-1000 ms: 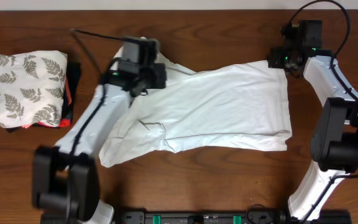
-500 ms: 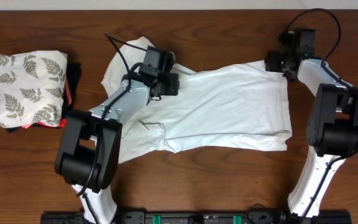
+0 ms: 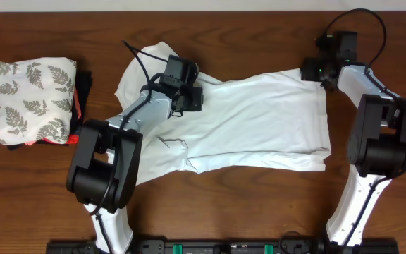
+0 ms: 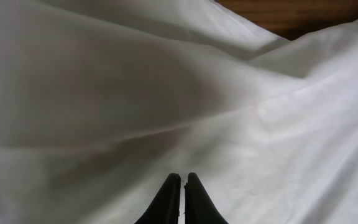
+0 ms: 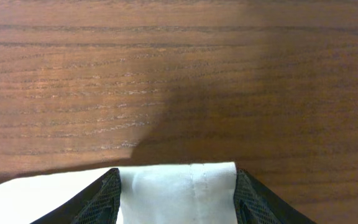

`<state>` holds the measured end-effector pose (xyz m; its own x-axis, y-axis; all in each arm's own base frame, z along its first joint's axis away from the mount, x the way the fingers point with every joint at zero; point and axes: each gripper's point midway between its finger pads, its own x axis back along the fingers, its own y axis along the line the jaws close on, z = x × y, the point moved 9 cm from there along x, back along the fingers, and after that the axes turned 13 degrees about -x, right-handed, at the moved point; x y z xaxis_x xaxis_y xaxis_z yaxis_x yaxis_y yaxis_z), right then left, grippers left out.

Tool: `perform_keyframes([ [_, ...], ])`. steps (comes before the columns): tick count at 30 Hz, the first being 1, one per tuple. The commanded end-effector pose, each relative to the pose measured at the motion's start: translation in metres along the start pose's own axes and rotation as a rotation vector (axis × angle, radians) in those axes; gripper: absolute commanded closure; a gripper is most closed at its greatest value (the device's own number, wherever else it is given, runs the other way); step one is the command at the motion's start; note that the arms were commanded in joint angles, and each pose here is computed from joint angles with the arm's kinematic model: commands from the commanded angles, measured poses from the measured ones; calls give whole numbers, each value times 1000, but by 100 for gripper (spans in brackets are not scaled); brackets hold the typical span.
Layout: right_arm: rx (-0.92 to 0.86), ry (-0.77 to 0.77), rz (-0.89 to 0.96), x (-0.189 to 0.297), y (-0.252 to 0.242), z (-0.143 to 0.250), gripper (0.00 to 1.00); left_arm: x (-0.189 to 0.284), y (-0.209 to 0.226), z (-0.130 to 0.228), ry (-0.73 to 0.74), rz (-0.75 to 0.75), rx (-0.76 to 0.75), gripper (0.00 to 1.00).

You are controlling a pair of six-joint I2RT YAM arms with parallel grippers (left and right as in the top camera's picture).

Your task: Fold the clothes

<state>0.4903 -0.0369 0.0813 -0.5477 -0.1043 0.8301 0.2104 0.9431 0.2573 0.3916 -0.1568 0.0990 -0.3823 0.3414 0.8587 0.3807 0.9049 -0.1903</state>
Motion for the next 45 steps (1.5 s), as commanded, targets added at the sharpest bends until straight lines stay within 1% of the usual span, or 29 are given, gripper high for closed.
perform_keyframes([
  [1, 15, -63, -40, 30, 8, -20, 43, -3, 0, 2, 12, 2, -12, 93],
  [4, 27, -71, -101, 46, 20, -24, 43, -3, 0, 3, 15, 1, -11, 93],
  [7, 31, -28, -162, 49, 29, -18, 44, -3, 0, 3, 15, 2, -10, 93],
  [11, 57, 18, -146, 46, 29, -10, 44, -3, 0, 3, 17, 2, -7, 93],
  [15, 78, 29, -143, 45, 30, -7, 45, -3, 0, 5, 22, 2, -6, 93],
  [19, 81, 68, -142, 42, 34, 1, 48, -3, 0, 6, 26, 1, -5, 93],
  [21, 83, 104, -135, 37, 33, 8, 51, -3, 0, 6, 28, 1, -5, 93],
  [25, 70, 167, -123, 18, 28, 22, 59, -3, 0, 6, 28, 1, -5, 93],
  [29, 59, 222, -111, -3, 21, 37, 62, -3, 0, 6, 28, 1, -5, 93],
  [33, 58, 221, -61, -19, 12, 42, 62, -3, 0, 6, 28, 1, -5, 93],
  [38, 69, 138, 52, -41, -6, 38, 59, -3, 0, 6, 29, 1, -5, 93],
  [42, 28, 89, 73, -61, -18, 39, 52, -3, 0, 9, 45, 1, -1, 93],
  [45, -18, 90, 73, -70, -22, 43, 50, -3, 1, 12, 62, 0, 2, 93],
])
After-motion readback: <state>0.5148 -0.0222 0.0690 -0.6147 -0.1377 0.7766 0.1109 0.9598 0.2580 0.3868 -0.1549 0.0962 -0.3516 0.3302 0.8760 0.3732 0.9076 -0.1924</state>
